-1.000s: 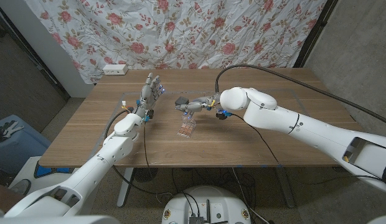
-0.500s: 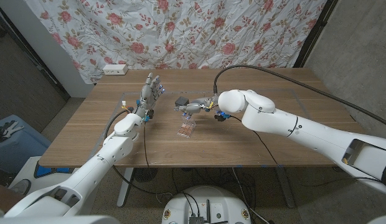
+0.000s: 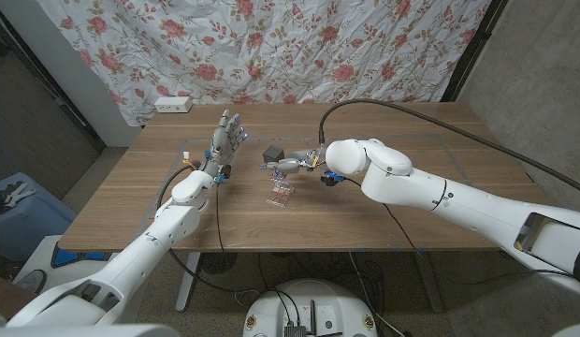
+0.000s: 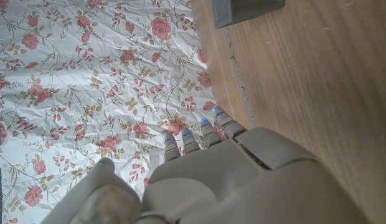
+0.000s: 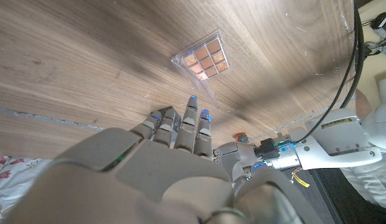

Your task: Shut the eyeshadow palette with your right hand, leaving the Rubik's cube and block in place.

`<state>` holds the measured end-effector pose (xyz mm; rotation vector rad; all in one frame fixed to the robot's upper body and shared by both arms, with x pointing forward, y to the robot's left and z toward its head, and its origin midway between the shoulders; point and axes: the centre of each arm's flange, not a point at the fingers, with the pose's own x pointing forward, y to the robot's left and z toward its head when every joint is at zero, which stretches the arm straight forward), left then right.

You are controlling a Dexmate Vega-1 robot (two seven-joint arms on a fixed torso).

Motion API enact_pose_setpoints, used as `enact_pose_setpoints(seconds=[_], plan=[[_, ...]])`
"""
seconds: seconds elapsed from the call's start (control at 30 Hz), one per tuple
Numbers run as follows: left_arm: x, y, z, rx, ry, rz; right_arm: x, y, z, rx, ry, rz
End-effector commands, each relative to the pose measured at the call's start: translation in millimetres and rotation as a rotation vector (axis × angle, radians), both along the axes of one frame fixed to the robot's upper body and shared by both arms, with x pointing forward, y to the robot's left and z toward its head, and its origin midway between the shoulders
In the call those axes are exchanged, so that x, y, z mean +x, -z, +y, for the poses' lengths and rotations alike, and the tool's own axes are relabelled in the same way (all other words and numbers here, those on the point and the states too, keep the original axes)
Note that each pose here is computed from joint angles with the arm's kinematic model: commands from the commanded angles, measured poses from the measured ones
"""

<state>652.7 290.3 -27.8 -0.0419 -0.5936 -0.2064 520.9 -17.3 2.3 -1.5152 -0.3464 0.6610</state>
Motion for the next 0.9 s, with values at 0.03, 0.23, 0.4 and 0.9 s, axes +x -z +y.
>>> enact_pose_setpoints(seconds=[0.03,0.23,0.4,0.9], plan=[[0.1,0.1,-0.1,0.0,0.0,0.0,-4.1,6.2,3.4,-0.011,-0.007,-0.013],[0.1,0.1,0.0,0.0,0.0,0.0,-6.3,9.1,3.6,-0.019,-0.016,-0.037],[0.1,0.1,0.0,0.0,0.0,0.0,-8.5,13.2,1.6,-0.017,-0.025,-0.049],[0.1,0.1,0.1,0.0,0.0,0.0,-10.5,25.0,-1.1,-0.028,-0.06,-0.082]])
